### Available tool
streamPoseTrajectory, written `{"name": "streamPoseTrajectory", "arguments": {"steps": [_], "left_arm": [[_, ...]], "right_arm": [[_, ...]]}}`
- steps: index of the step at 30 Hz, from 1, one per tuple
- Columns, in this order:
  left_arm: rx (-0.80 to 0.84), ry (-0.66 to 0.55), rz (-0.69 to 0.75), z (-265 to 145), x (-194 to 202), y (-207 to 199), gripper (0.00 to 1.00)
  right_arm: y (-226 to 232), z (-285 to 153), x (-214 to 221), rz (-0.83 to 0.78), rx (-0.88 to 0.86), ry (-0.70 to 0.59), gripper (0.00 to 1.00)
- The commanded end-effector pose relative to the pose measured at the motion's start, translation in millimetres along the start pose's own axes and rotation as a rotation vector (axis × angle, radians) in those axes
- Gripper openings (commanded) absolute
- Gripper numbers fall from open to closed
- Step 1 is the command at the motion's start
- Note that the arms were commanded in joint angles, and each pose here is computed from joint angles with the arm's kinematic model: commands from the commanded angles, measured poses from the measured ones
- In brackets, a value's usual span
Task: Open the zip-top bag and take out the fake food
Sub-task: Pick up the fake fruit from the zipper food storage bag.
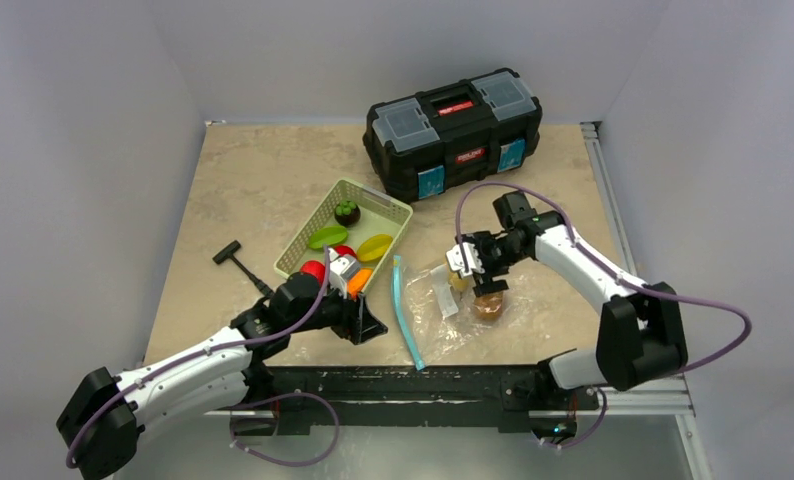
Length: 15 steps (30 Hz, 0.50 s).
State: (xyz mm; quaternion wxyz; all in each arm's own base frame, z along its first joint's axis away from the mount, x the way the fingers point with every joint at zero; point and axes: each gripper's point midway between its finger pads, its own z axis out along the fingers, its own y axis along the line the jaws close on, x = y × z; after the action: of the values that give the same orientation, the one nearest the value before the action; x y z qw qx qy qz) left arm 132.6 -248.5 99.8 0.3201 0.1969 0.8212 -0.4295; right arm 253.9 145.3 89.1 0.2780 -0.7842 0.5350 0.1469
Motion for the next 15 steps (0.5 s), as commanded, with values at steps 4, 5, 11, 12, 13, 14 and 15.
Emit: {"name": "streamPoseTrajectory", "arguments": {"steps": [4,5,11,12,13,14,15], "left_arm": [[0.022,-0.011,0.032,1.7,-5.8,-5.9,0.66],[0.022,-0.009,0.032,2.2,-5.5,-5.8,0.66],[0.012,0.002,0.033,3.5,-2.1,-2.5,0.66],[0.011,0.003,0.035,3.5,-1.6,-2.1,0.67],[0.008,0.001,0.036,3.3,-2.4,-1.7,0.67],[0.004,0.000,0.037,3.3,-2.7,-0.9,0.67],[0.002,-0.001,0.039,3.3,-3.0,-0.8,0.67]], "right_arm": [[-22.6,19.2,-2.3,-0.051,-0.025,0.038,0.75],[-22.0,23.1,1.5,-0.046,-0.035,0.052,0.74],[-13.8,41.0,16.3,-0.022,-0.076,0.090,0.68],[-12.5,43.7,18.1,-0.017,-0.083,0.094,0.67],[-11.6,46.4,19.5,-0.014,-0.089,0.097,0.67],[-9.9,48.5,20.7,-0.010,-0.096,0.098,0.65],[-9.3,50.4,21.3,-0.009,-0.102,0.099,0.64]]}}
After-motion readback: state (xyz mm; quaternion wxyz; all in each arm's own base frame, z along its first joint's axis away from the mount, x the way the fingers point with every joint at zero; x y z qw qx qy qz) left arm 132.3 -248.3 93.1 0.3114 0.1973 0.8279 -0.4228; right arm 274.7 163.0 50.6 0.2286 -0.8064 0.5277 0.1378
